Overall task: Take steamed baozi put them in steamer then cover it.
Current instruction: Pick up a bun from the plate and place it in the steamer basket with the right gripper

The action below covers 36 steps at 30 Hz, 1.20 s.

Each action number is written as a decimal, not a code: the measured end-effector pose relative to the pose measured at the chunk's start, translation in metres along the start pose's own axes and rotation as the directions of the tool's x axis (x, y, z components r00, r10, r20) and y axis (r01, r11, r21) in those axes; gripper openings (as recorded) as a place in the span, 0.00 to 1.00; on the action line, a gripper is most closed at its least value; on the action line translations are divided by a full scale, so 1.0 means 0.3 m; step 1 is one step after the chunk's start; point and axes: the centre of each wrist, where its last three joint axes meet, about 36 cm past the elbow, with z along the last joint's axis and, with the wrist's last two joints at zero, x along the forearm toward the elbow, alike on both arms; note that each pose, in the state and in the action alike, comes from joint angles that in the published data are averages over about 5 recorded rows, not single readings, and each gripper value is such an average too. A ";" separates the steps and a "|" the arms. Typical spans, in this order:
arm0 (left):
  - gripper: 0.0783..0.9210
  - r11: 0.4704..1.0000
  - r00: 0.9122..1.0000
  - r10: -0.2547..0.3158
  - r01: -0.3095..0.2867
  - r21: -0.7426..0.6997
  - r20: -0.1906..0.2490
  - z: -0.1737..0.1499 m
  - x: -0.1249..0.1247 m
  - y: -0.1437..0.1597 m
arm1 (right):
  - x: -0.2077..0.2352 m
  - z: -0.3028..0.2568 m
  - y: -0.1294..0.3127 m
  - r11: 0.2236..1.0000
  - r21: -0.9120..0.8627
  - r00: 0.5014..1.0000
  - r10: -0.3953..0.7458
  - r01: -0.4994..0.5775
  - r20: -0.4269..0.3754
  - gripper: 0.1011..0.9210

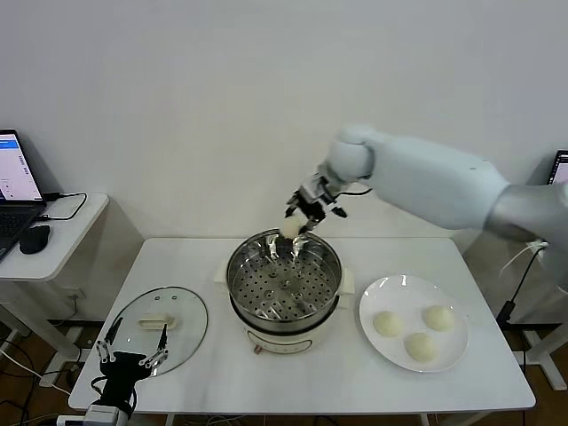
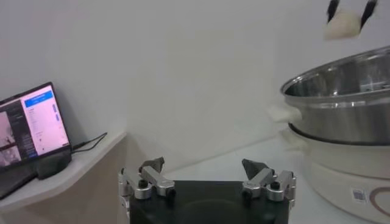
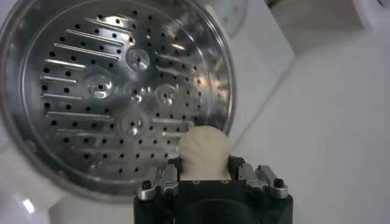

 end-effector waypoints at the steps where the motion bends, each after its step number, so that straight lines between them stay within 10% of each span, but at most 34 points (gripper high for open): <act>1: 0.88 1.000 1.000 -0.001 0.001 0.001 -0.001 0.002 0.000 0.000 | -0.017 -0.004 -0.002 1.000 0.025 1.000 -0.011 0.011 -0.002 0.49; 21: 0.88 1.000 1.000 -0.011 0.011 0.008 0.002 0.007 -0.008 0.001 | -0.244 -0.043 -0.007 0.939 0.331 0.996 -0.092 0.091 -0.015 0.52; 36: 0.88 1.000 1.000 -0.013 0.013 0.016 0.008 -0.006 0.003 -0.003 | -0.142 -0.026 -0.006 0.958 0.279 0.998 -0.065 0.069 -0.024 0.88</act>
